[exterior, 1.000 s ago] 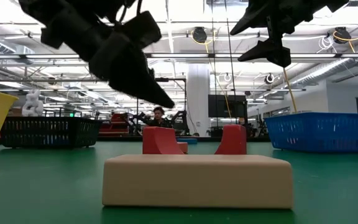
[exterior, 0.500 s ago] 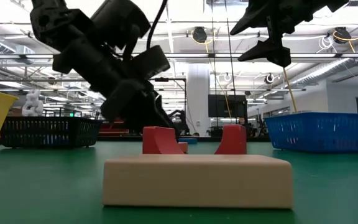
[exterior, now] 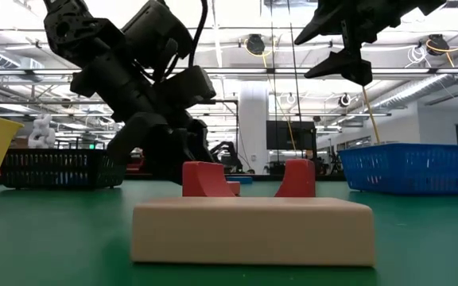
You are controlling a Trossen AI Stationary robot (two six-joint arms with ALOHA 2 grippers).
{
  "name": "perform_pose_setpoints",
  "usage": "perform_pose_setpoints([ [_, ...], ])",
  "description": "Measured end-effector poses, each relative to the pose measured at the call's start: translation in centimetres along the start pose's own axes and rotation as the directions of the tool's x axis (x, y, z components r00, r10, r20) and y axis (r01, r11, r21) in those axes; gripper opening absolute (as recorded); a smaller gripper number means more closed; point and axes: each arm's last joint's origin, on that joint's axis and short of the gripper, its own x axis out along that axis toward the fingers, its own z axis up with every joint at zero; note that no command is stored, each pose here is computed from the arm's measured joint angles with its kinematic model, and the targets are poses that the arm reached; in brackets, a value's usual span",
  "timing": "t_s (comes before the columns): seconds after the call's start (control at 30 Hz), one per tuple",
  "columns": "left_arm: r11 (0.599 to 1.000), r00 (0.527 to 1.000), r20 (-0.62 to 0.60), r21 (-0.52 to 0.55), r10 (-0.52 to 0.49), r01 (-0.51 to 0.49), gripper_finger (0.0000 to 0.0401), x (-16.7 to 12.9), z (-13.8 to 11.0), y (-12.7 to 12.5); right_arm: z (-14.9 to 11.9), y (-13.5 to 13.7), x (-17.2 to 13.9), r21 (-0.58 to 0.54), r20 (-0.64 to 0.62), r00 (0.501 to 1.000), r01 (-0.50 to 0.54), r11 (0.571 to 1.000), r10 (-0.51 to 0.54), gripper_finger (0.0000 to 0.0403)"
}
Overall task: Sort & place blocks by color
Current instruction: Put the orange block into the blue bin
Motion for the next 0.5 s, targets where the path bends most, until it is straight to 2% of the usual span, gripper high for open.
perform_pose_setpoints([
  [0.37,0.998,0.997,0.034,0.01,-0.064,0.064,0.0242,0.05,0.06,1.02,0.01,-0.01,0.0,0.0,0.0,1.0,0.0,1.0,0.0,0.0258],
  [0.5,0.998,0.997,0.033,0.009,-0.068,0.068,0.022,0.05,0.05,1.03,0.0,0.0,0.0,0.0,0.0,1.0,0.0,1.0,0.0,0.0258],
])
